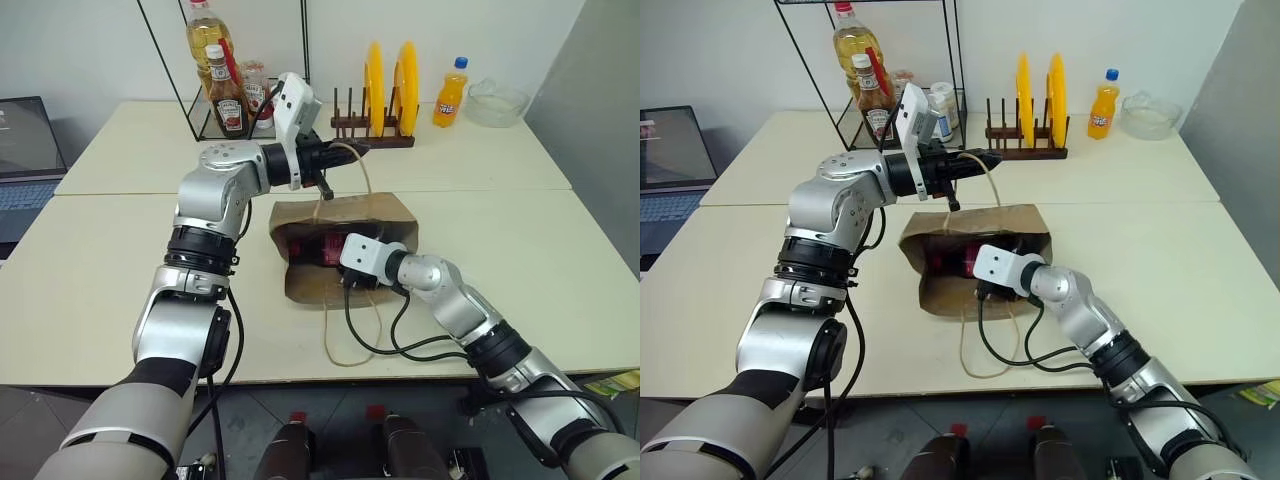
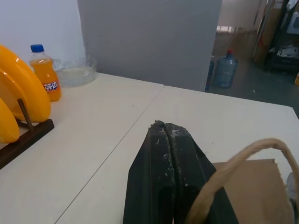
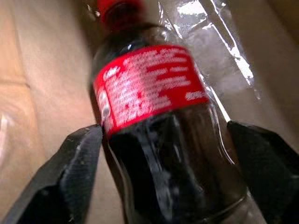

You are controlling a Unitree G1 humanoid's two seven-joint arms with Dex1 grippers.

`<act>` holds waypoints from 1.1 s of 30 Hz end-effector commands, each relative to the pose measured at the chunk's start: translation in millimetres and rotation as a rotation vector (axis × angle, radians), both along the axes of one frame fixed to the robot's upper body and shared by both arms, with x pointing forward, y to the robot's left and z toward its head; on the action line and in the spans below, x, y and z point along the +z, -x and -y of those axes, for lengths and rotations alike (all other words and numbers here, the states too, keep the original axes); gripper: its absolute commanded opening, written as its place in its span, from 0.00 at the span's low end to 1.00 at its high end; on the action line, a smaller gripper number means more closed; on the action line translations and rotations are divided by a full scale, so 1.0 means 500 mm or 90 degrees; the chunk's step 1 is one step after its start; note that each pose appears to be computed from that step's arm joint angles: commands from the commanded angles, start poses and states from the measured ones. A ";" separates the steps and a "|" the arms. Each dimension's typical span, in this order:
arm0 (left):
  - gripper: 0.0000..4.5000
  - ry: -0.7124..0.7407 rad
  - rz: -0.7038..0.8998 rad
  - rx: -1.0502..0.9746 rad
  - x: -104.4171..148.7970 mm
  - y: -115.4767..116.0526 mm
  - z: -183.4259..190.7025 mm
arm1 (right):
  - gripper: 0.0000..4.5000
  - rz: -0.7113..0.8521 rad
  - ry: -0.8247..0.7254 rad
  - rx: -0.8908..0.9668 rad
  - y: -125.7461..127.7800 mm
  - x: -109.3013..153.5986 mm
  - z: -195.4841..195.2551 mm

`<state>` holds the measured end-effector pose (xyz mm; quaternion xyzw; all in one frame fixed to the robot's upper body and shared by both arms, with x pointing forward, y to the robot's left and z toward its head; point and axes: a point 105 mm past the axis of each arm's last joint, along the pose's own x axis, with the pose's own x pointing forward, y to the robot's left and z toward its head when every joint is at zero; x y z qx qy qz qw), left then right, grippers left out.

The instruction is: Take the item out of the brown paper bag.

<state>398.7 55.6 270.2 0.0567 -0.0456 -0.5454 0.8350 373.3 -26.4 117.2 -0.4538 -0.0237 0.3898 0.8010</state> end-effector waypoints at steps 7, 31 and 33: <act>0.00 0.016 0.045 -0.002 0.035 0.005 0.005 | 0.99 0.023 0.157 -0.029 -0.042 -0.035 0.071; 0.00 0.007 0.060 0.108 0.035 -0.048 -0.026 | 0.70 0.061 0.025 0.085 0.035 0.093 0.046; 0.00 0.006 0.061 0.108 0.035 -0.049 -0.026 | 0.70 0.067 -0.024 0.091 0.046 0.116 0.049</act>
